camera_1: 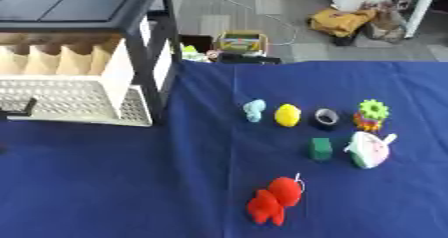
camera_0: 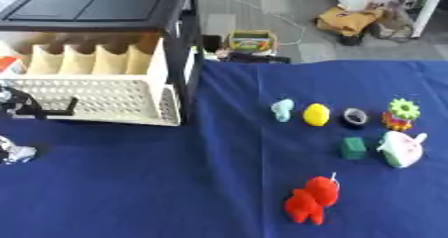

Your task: Pick up objects from table and place into drawer.

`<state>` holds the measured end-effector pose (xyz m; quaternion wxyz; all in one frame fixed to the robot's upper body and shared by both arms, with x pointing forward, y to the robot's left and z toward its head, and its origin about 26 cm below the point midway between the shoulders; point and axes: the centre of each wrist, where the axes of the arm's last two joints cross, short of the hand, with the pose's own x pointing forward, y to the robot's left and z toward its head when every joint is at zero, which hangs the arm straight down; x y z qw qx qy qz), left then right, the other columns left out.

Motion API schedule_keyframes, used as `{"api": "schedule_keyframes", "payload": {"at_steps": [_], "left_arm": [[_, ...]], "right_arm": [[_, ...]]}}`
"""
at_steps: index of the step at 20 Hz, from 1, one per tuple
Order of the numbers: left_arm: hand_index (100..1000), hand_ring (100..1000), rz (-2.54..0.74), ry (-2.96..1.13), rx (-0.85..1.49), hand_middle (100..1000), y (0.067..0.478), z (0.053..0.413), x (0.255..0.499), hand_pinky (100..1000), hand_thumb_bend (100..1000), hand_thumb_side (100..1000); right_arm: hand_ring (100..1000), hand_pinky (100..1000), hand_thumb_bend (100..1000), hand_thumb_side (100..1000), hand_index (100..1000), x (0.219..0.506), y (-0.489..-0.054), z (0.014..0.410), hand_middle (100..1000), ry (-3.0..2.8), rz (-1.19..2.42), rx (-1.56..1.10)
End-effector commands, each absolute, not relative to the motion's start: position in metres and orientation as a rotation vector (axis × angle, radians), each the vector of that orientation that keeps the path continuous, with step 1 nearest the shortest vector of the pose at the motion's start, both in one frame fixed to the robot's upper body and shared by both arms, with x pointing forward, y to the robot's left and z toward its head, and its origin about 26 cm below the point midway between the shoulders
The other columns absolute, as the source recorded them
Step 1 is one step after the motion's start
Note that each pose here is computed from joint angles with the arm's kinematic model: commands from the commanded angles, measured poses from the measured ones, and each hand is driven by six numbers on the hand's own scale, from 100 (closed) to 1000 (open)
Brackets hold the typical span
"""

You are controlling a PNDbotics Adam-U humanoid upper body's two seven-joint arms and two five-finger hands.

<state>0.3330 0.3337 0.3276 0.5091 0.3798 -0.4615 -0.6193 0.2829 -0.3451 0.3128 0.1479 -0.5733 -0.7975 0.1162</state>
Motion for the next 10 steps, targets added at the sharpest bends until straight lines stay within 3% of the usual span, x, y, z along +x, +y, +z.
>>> {"api": "schedule_keyframes", "payload": {"at_steps": [1,5,10], "left_arm": [[771,100,-1.49,-1.097,0.984,100,0.339,0.3433,0.3241,100,357,463],[773,100,-1.491,-1.096,0.987,100,0.3384,0.3437,0.3231,100,355,463],[870,100,-1.493,-1.111,0.986,100,0.3362,0.3455,0.3216,100,350,466]], "right_arm": [[712,634,100,1000,731,0.2779,-0.3446,0.3235,693,-2.324,0.333,-1.676],[712,634,100,1000,731,0.2779,-0.3446,0.3238,693,-2.325,0.333,-1.676],[712,634,100,1000,731,0.278,-0.3445,0.3236,693,-2.324,0.335,-1.675]]}}
